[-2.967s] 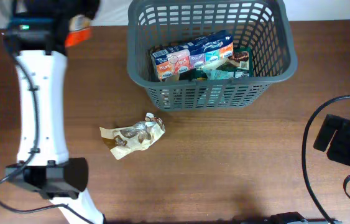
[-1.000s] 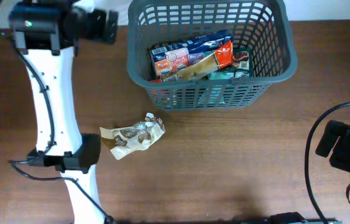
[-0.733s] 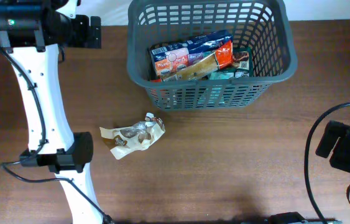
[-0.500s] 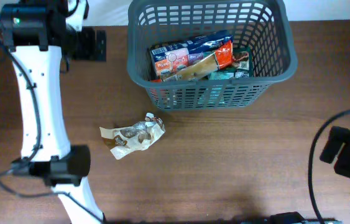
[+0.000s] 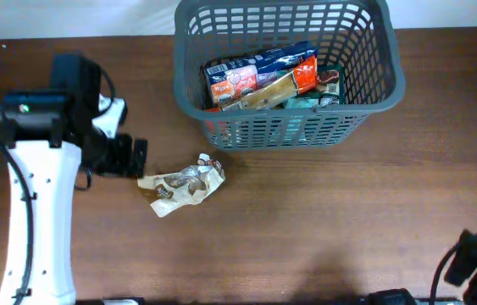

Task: Pack container
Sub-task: 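Lower the left gripper onto the brown Pantree bean bag and grasp it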

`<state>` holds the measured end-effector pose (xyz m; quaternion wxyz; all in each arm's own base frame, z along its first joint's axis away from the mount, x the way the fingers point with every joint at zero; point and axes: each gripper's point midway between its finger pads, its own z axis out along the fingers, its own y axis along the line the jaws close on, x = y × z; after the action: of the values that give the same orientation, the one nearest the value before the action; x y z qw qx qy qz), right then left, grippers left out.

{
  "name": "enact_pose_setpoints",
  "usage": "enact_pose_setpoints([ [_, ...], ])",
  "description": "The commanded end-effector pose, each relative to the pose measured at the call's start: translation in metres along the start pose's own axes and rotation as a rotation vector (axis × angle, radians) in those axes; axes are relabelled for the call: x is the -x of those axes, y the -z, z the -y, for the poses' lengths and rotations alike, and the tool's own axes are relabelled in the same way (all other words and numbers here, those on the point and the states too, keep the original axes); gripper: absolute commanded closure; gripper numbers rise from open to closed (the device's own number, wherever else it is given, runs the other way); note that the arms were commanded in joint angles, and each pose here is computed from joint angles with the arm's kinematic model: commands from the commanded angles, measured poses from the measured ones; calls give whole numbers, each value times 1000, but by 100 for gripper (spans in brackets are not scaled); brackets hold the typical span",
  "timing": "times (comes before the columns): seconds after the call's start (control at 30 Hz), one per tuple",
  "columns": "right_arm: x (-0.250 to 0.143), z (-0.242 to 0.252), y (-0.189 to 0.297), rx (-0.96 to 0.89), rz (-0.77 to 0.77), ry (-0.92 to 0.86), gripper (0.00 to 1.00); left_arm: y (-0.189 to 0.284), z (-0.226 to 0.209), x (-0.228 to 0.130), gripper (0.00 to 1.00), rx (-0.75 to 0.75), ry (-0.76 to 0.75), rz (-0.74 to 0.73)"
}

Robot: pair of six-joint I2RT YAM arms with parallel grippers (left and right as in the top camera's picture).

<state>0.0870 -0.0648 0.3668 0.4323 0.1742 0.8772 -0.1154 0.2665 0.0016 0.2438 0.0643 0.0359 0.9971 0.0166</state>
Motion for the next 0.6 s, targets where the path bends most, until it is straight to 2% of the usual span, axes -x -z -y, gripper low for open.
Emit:
enact_pose_setpoints([
  [0.0,-14,11,3,-28,18,19,1,-26,8,-19,0,-42,-28,-55],
  [0.13,-21,17,9,-21,50,14,1,-72,15,-32,0,-72,-57,-105],
  [0.27,-24,21,14,-14,74,2,1,-111,38,-33,3,-203,-162,-83],
  [0.37,-26,22,16,-8,83,0,1,-123,51,-22,4,-250,-276,-13],
  [0.57,-26,19,14,29,90,52,1,-126,60,0,4,-204,-604,103],
])
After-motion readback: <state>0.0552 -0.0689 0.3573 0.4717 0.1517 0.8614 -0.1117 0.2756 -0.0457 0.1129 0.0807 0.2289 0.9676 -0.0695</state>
